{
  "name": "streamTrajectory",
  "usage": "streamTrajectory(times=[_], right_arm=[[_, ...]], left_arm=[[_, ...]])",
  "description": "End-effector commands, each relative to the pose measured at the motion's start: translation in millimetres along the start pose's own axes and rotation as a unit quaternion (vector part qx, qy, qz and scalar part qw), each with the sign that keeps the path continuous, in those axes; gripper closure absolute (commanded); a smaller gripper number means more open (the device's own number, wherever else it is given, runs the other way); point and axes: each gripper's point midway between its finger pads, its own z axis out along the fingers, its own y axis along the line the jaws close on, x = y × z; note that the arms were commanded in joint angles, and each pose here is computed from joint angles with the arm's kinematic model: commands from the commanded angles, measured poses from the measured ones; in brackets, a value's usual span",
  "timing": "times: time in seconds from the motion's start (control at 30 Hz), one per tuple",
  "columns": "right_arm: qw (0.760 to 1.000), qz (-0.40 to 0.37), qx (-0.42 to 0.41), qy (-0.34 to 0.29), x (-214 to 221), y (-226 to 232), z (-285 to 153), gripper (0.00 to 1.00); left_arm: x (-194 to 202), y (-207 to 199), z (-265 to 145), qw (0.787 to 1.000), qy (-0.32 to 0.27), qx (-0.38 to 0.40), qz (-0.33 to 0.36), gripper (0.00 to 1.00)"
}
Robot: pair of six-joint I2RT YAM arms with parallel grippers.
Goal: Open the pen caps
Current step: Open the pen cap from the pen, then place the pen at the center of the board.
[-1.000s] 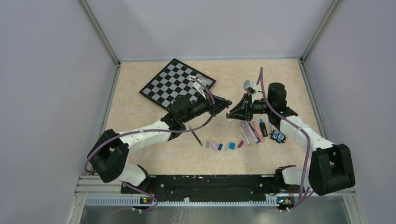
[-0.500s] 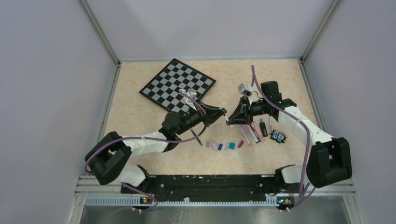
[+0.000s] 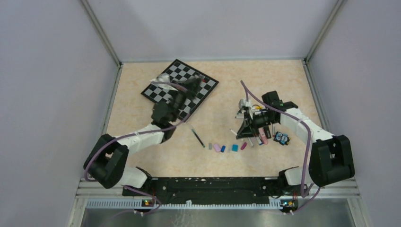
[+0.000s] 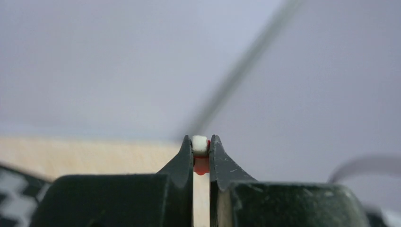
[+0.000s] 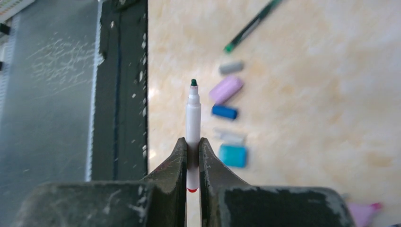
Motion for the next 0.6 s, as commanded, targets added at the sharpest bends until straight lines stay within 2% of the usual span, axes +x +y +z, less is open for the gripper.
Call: streamTrajectory(times=[0.0, 0.13, 0.33, 0.43, 0.57], right_arm=[[0.993, 0.086, -0.005, 0.078, 49.5, 24.0, -4.4, 1.0], [0.993, 0.093, -0.012, 0.068, 44.5, 24.6, -3.1, 1.0], [0.995, 0.091, -0.001, 0.045, 35.8, 19.1, -7.8, 1.0], [0.995, 0.094, 0.03, 0.021, 28.4, 7.5, -19.6, 1.0], [0.991, 0.088, 0.096, 0.022, 30.4, -10.2, -40.1, 1.0]], left_arm=[[-203.1, -23.4, -7.1, 0.945, -0.327, -0.006, 0.028, 1.0], [-211.4, -28.0, -8.1, 0.943, -0.33, 0.004, 0.035, 1.0], [-185.9, -30.3, -4.5, 0.958, -0.284, 0.034, 0.016, 1.0], [-156.8, -37.9, -2.4, 0.974, -0.217, 0.065, 0.011, 1.0], [-84.6, -46.1, -15.7, 0.993, -0.064, 0.099, -0.02, 1.0]])
